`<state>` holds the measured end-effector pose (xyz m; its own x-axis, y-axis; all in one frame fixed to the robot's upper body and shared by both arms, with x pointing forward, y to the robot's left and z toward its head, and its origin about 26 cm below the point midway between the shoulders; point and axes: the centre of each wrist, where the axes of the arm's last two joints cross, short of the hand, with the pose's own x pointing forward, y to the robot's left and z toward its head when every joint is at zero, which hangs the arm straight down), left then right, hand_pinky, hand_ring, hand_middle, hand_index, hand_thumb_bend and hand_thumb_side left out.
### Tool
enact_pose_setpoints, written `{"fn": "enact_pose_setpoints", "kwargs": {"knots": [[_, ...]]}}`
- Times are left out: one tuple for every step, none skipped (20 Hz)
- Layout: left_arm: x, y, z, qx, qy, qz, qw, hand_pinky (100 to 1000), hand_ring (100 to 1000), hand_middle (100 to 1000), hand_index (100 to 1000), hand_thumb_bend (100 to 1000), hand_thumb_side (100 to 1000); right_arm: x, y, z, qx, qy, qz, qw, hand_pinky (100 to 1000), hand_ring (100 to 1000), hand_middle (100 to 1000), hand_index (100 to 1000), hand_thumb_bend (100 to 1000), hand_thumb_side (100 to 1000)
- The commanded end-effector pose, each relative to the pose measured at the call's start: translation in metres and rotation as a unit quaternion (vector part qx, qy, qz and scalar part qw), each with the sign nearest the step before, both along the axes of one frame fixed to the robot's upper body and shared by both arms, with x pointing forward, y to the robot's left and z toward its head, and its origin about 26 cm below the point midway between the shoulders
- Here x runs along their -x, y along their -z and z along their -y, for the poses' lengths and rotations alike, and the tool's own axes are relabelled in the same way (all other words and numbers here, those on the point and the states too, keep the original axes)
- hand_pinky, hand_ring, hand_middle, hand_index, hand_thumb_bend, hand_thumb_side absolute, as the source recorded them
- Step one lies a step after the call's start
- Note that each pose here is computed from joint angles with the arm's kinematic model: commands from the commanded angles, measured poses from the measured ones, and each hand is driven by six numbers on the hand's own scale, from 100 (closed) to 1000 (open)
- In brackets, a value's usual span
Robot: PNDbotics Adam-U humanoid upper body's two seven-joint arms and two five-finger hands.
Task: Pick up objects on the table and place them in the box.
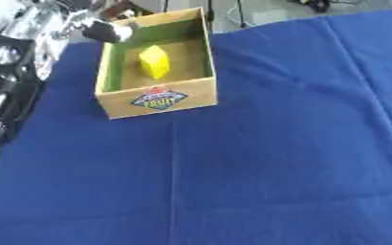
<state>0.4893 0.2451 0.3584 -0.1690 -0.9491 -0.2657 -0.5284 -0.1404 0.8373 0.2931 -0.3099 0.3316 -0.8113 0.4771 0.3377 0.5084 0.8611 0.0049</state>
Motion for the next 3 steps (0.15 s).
{"fn": "enact_pose_setpoints", "kwargs": {"knots": [[0.0157, -0.0255, -0.0182, 0.019, 0.017, 0.062, 0.998, 437, 663, 616, 849, 186, 678, 0.0057, -0.0095, 0.0022, 0.009, 0.008, 0.017, 1.000, 695, 717, 581, 736, 100, 993], [0.0182, -0.0252, -0.0184, 0.023, 0.022, 0.072, 0.997, 437, 663, 616, 849, 186, 678, 0.0057, -0.0095, 0.0022, 0.009, 0.009, 0.017, 1.000, 695, 717, 581, 736, 100, 993], [0.0206, -0.0247, -0.0180, 0.026, 0.027, 0.081, 0.996, 437, 663, 616, 849, 186, 678, 0.0058, -0.0096, 0.0022, 0.009, 0.009, 0.017, 1.000, 695, 717, 581, 736, 100, 993]]}}
